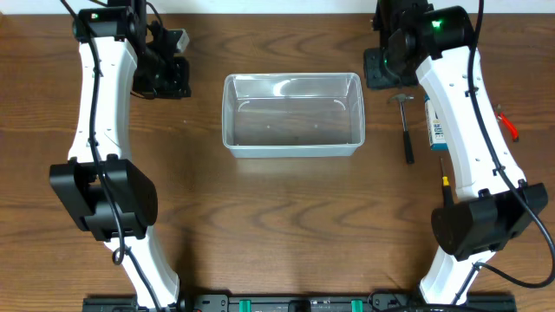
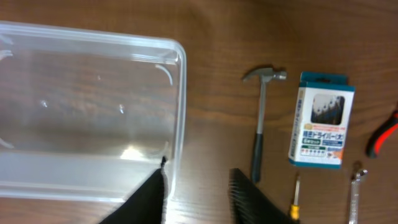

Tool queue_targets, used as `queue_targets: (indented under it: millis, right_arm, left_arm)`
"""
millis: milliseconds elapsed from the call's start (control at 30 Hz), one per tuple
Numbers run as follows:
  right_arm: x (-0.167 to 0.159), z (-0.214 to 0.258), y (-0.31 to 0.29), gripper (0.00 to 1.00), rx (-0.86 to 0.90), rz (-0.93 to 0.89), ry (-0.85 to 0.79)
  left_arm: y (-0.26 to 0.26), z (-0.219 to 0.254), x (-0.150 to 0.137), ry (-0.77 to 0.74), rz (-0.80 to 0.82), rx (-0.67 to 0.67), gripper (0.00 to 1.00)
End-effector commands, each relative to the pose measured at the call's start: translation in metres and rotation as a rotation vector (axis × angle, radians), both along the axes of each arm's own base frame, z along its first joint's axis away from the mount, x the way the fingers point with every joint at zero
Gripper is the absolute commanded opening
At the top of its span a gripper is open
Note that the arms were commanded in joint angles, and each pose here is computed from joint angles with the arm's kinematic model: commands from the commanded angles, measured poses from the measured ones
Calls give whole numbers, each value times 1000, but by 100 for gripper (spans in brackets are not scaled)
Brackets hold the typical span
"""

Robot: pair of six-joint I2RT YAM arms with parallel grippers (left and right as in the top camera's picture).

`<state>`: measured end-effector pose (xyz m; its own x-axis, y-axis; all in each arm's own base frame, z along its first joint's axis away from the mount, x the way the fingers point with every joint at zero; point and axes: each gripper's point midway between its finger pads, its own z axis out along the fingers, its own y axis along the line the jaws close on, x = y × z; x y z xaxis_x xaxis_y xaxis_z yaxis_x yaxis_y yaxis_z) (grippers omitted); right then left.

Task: Pack container
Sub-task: 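Move the left gripper right toward the box's left wall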

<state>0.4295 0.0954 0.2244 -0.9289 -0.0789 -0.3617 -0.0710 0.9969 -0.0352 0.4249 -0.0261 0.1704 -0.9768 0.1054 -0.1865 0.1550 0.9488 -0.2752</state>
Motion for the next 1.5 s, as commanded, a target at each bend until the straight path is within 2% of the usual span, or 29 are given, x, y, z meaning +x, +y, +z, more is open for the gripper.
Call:
queue_targets:
  millis: [0, 67, 100, 433, 700, 800, 967, 1467]
  right_arm:
    - [1, 0, -2, 16, 6, -5, -10]
    - [3, -6, -2, 4, 6, -5, -9]
    - [4, -10, -2, 1, 5, -5, -6]
    - [3, -63, 16, 1, 90, 31, 56]
    - [3, -67, 15, 1, 85, 29, 56]
    - [3, -67, 14, 1, 79, 26, 55]
    - [8, -66, -8, 2, -33, -19, 29]
    - [1, -83, -24, 1, -42, -49, 77]
  left_arm:
    - [2, -11, -5, 35, -3, 3, 6]
    - [2, -15, -6, 47, 11, 0, 6]
    - [1, -18, -7, 56, 22, -2, 6]
    - [-9, -31, -5, 55, -2, -1, 6]
    - [3, -44, 3, 46, 53, 73, 6]
    - [3, -52, 0, 71, 52, 74, 6]
    - [3, -64, -7, 105, 51, 75, 6]
    - [-1, -72, -13, 133, 52, 70, 6]
